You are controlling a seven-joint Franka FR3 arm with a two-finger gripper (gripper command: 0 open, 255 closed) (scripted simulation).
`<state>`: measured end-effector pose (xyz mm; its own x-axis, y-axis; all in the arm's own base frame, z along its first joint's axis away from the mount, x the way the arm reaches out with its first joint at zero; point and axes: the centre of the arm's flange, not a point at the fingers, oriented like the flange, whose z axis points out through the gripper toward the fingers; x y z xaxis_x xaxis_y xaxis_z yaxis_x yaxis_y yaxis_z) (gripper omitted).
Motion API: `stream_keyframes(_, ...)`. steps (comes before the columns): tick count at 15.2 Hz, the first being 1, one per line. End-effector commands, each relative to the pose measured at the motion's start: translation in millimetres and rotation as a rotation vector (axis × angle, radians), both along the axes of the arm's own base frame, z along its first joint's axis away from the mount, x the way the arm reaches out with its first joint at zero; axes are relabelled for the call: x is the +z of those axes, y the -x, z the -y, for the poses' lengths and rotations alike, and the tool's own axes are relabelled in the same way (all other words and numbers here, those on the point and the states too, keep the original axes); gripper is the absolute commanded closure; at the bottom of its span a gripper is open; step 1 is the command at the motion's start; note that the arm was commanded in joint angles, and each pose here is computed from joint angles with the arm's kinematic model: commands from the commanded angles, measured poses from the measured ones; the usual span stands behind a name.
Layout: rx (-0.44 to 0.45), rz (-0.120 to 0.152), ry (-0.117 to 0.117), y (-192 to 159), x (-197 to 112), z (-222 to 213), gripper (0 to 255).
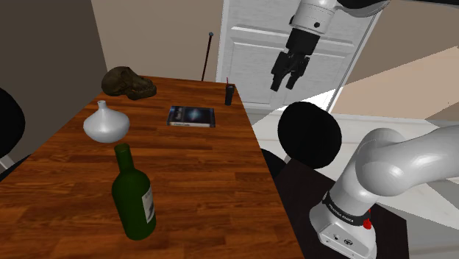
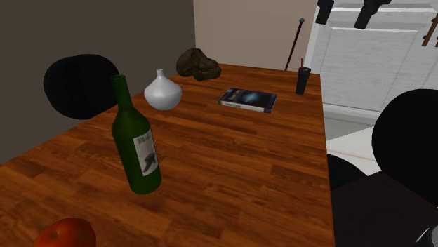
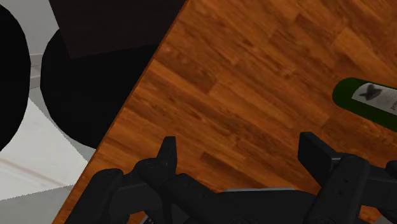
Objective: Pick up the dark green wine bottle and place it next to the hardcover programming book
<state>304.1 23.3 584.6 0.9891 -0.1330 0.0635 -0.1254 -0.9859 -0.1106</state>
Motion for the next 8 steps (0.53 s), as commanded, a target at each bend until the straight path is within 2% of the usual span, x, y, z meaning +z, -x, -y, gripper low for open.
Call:
stream_keyframes(1, 0.000, 0.000, 0.000, 0.0, 0.0, 0.0, 0)
stream_keyframes(8, 0.027, 0.005, 0.011, -34.2, -16.9, -85.3, 0)
